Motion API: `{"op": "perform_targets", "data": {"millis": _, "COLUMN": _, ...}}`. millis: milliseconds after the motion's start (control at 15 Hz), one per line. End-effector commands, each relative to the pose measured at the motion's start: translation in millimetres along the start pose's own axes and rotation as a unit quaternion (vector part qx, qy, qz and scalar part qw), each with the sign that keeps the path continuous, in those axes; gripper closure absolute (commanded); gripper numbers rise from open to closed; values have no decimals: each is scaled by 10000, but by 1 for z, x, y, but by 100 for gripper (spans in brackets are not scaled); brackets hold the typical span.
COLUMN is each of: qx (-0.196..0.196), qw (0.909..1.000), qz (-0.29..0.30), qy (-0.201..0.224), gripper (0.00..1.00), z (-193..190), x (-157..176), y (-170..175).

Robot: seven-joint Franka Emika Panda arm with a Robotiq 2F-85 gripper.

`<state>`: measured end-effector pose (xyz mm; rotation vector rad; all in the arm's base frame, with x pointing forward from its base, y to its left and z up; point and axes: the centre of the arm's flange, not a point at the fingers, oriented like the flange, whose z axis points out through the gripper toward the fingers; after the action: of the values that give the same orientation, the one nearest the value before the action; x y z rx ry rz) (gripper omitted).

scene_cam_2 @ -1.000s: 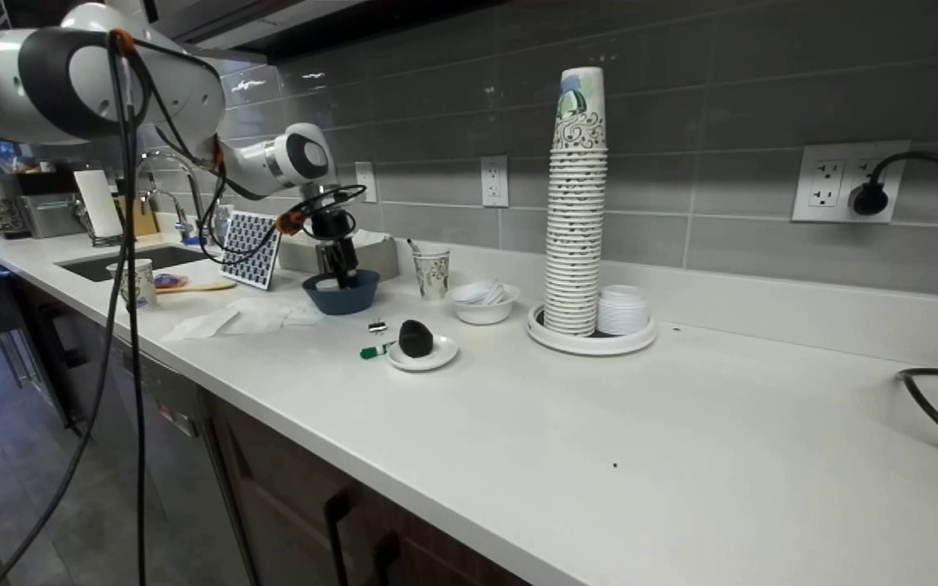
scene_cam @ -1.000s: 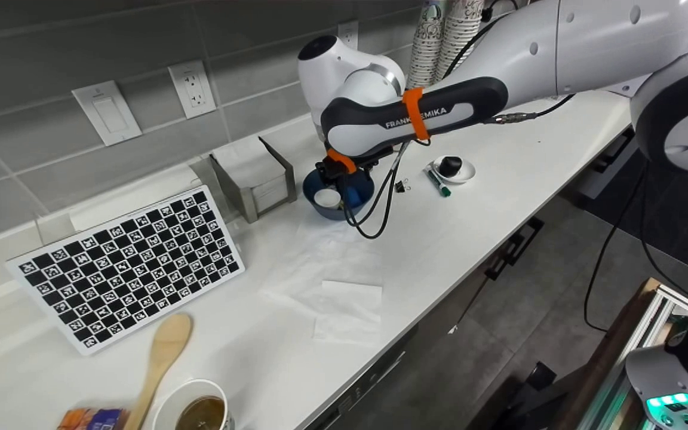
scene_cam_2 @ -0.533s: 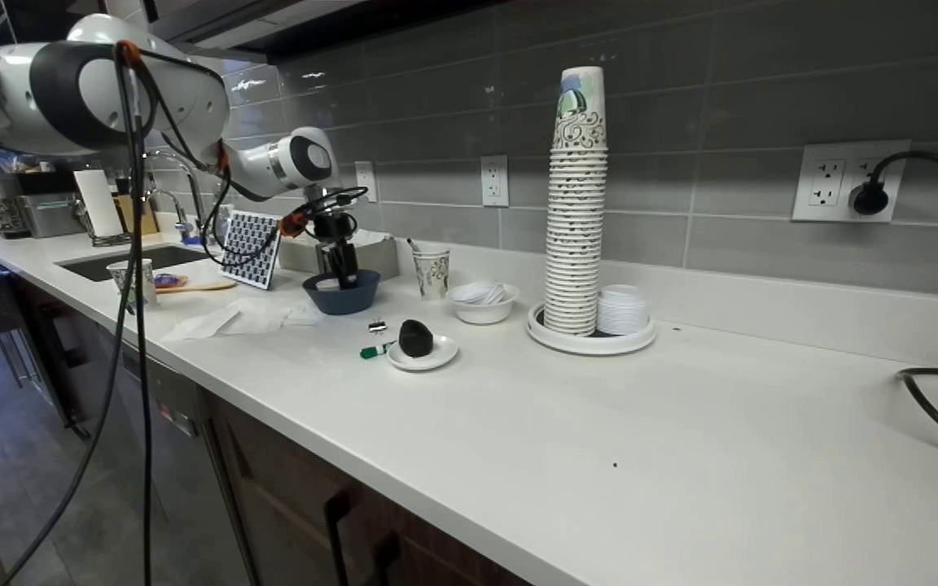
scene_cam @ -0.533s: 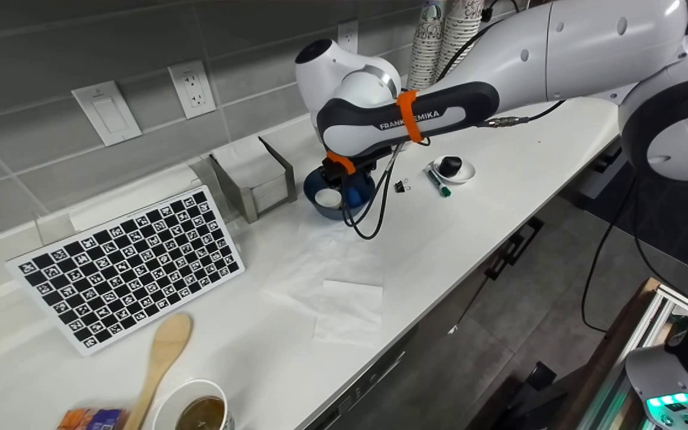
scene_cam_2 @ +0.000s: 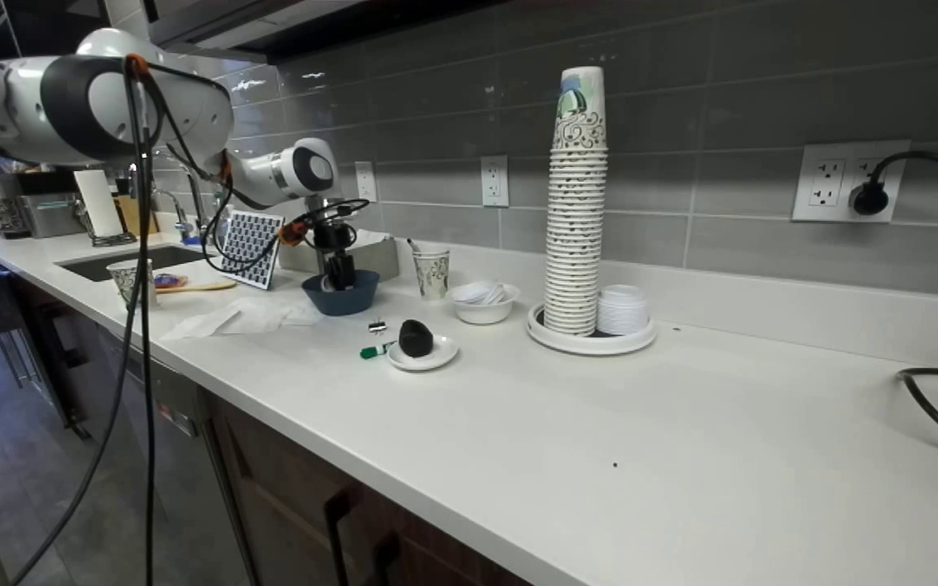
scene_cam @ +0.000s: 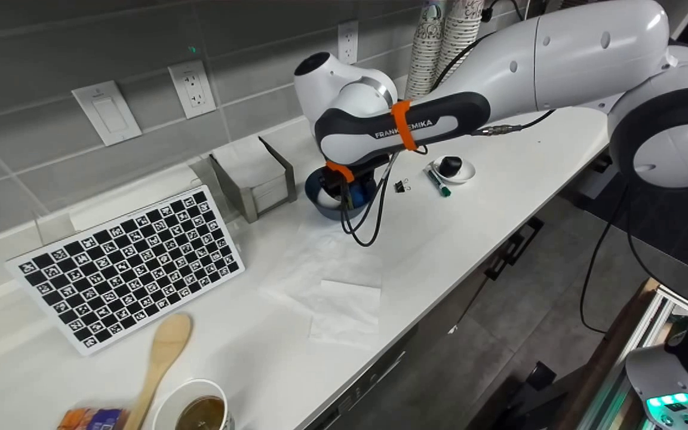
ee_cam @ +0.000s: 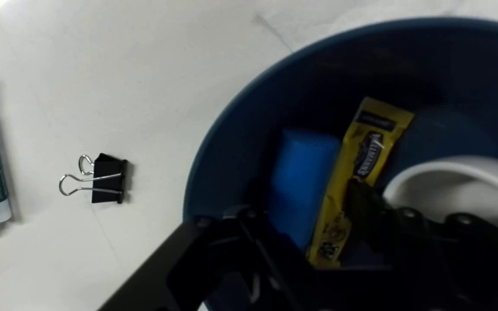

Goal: Remove the blue object from the bowl

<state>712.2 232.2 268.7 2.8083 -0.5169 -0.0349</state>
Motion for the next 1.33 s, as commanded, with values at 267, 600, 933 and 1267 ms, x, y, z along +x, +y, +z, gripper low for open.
{"op": "perform_targets", "data": {"millis": 267, "qx": 152, "qw": 9995, "qz": 43, "qy": -291, "gripper": 91, "z": 8, "x": 8, "y": -9}}
{"op": "perform_targets", "data": {"millis": 600, "qx": 583, "qw": 9983, "qz": 73, "qy": -15, "gripper": 91, "z": -41, "x": 4, "y": 0}}
{"op": "perform_targets", "data": {"millis": 933, "qx": 720, "qw": 9963, "qz": 203, "qy": 430, "gripper": 91, "z": -86, "x": 4, "y": 20}}
{"op": "perform_targets", "data": {"millis": 1267, "qx": 652, "qw": 9936, "qz": 645, "qy": 656, "gripper": 91, "z": -111, "x": 12, "y": 62}}
